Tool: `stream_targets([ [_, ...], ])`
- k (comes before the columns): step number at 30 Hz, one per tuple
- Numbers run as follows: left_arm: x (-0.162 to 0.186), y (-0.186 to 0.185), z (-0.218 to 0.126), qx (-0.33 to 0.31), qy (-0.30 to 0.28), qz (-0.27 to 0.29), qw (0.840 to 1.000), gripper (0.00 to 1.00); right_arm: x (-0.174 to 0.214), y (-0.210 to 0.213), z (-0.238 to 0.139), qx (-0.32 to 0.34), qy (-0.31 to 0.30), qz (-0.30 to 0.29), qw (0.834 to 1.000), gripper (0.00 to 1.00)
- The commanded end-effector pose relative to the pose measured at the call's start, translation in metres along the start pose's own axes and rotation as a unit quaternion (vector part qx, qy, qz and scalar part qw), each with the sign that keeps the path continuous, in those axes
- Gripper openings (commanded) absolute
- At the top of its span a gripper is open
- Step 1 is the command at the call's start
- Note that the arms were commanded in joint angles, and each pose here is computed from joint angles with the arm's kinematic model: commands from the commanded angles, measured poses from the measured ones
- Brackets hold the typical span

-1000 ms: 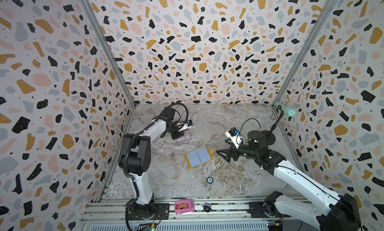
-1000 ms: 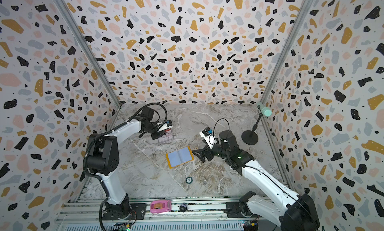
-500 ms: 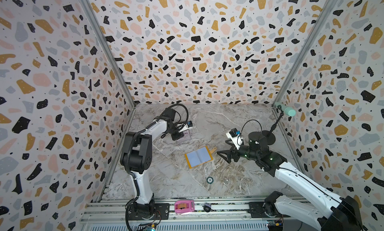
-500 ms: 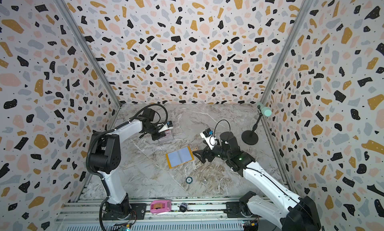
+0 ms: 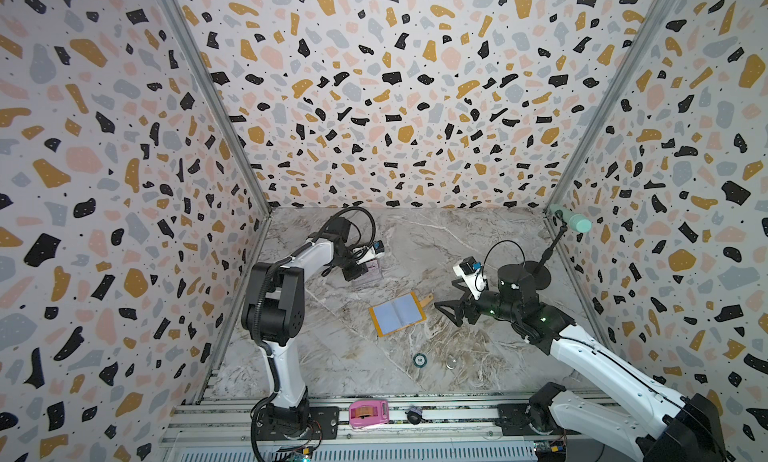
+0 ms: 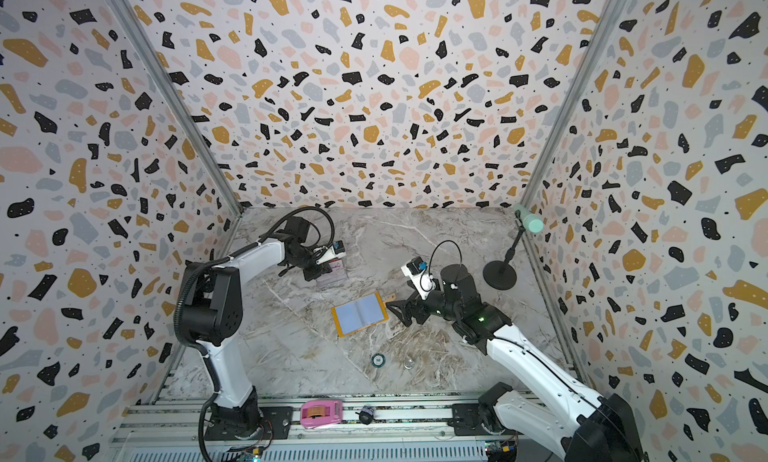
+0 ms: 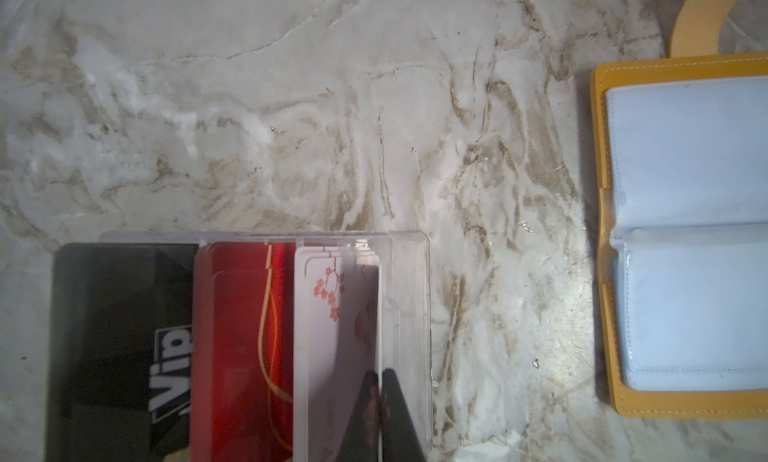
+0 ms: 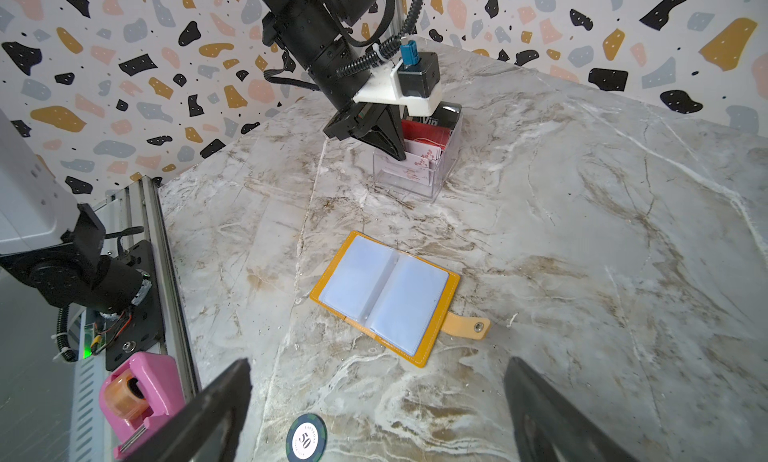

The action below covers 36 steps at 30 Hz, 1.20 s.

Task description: Take the credit cards out of the card holder

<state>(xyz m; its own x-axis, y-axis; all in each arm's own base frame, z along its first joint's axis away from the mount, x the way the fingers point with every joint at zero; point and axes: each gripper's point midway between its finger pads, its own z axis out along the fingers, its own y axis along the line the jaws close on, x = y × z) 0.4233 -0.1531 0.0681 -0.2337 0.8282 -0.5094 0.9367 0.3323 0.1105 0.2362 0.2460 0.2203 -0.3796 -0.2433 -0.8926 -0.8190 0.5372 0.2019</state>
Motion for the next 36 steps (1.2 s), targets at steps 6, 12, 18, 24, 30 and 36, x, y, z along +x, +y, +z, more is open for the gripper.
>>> stream_targets([
  [6,-0.002,0.007,-0.002,-0.006,-0.005,-0.011,1.0,0.11,-0.007,-0.002,-0.004,0.013,-0.015,-0.003,1.0,0.95],
  [12,-0.005,0.01,-0.005,-0.014,-0.008,-0.012,1.0,0.17,-0.006,-0.002,-0.003,0.013,-0.014,-0.003,1.0,0.95],
  [18,-0.01,0.019,-0.012,-0.039,-0.011,-0.017,0.999,0.18,-0.009,-0.004,-0.005,0.022,-0.019,-0.004,1.0,0.95],
  [24,-0.01,0.025,-0.018,-0.063,-0.008,-0.016,0.998,0.18,-0.01,-0.008,-0.007,0.036,-0.026,-0.004,0.999,0.95],
  [30,-0.009,0.026,-0.021,-0.075,-0.01,-0.015,0.997,0.18,-0.012,-0.011,-0.01,0.046,-0.033,-0.005,0.998,0.95],
  [36,-0.012,0.031,-0.027,-0.092,-0.013,-0.015,0.996,0.18,-0.011,-0.013,-0.01,0.052,-0.033,-0.003,0.998,0.95],
])
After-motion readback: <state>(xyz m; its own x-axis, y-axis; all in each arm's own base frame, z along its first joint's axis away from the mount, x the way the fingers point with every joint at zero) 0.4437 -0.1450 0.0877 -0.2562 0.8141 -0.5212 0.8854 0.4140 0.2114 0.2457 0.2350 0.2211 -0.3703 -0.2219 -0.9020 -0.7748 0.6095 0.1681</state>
